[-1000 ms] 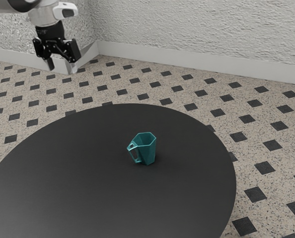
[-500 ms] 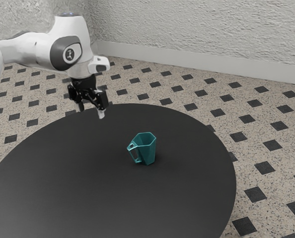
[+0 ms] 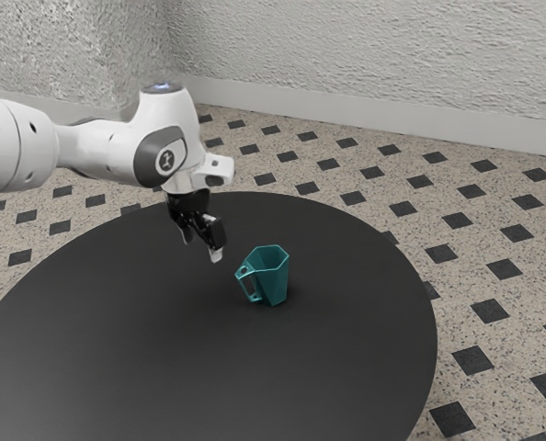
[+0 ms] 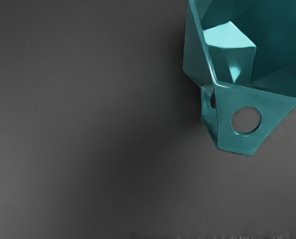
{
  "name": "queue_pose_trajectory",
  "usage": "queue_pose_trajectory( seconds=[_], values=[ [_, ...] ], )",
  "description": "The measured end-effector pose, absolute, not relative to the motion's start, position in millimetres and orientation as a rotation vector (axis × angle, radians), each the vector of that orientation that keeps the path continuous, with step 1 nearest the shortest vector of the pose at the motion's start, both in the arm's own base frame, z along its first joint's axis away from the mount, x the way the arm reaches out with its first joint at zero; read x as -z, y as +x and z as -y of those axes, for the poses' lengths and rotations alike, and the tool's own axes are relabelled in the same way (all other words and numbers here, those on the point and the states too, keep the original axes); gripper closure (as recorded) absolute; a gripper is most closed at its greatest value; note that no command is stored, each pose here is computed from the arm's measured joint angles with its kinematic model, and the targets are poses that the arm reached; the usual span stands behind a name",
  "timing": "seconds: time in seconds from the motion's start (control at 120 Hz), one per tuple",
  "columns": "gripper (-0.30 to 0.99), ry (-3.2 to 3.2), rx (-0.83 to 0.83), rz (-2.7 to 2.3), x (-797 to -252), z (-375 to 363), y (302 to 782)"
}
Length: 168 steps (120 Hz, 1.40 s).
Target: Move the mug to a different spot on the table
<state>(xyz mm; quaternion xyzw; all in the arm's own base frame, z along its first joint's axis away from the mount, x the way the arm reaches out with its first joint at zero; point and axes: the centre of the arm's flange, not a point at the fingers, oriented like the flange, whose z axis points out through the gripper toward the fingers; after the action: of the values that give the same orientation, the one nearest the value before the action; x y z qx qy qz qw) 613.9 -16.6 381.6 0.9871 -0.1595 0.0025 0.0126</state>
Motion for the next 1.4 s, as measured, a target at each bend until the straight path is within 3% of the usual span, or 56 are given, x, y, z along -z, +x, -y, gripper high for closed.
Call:
queue_pose_trajectory(
  seconds=[0.392, 1.4],
  values=[
    [0.02, 3.034, -0.077, 0.675, -356.4, 53.6, 617.0],
    [0.02, 2.978, -0.106, 0.963, -307.8, 65.0, 632.1]
  ],
)
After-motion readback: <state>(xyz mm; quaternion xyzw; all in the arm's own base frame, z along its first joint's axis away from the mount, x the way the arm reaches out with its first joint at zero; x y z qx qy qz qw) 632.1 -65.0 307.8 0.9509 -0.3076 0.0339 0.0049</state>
